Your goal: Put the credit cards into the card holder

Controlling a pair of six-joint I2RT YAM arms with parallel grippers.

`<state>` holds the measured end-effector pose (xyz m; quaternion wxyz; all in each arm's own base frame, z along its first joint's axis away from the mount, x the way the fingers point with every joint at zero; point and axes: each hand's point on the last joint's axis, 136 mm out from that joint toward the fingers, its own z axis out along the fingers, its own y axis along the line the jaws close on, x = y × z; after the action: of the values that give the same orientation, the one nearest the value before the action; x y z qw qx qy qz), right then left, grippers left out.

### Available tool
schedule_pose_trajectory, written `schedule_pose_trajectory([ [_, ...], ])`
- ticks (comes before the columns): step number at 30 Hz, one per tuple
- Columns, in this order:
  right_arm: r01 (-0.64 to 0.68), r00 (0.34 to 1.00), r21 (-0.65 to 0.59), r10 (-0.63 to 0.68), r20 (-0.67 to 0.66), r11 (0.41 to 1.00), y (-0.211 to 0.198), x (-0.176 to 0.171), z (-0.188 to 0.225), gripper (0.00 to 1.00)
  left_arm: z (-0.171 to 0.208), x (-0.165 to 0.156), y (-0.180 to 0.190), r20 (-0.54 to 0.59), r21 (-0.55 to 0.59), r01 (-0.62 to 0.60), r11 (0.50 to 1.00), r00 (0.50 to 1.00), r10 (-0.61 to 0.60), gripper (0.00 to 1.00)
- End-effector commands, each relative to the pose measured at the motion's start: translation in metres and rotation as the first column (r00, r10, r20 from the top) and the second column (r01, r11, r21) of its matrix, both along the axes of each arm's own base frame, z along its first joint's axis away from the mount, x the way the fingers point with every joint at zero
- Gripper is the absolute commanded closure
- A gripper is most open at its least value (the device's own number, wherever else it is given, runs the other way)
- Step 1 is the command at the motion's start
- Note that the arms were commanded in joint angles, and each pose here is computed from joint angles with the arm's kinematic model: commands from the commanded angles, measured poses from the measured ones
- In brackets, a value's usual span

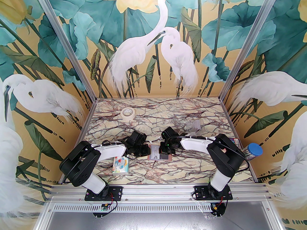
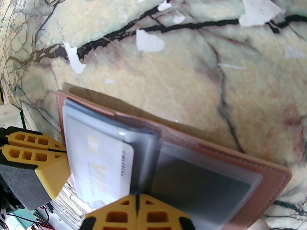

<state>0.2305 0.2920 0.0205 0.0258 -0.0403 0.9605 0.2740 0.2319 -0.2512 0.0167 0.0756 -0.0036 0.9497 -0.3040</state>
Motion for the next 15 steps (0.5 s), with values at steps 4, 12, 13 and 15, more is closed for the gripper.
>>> schedule_pose_trajectory([
  [4,-0.054,0.999,0.025,0.054,-0.004,0.998,0.0119,-0.0052,0.0008,0.96,-0.0253,-0.0135,0.0082,-0.044,0.069,0.017,0.997,0.999,-0.014,0.88],
  [12,-0.063,0.998,0.038,0.063,0.006,0.997,0.0142,-0.0051,0.0026,0.92,-0.0255,-0.0137,0.0074,-0.046,0.068,0.017,0.998,0.999,-0.014,0.89],
  [13,-0.062,0.998,0.038,0.062,0.006,0.997,0.0138,-0.005,0.0027,0.92,-0.0255,-0.0136,0.0073,-0.046,0.068,0.018,0.998,0.999,-0.015,0.89],
  [15,-0.061,0.998,0.035,0.061,0.011,0.998,0.0132,-0.0048,0.0028,0.91,-0.0253,-0.0132,0.0073,-0.045,0.068,0.017,0.998,0.999,-0.014,0.89],
])
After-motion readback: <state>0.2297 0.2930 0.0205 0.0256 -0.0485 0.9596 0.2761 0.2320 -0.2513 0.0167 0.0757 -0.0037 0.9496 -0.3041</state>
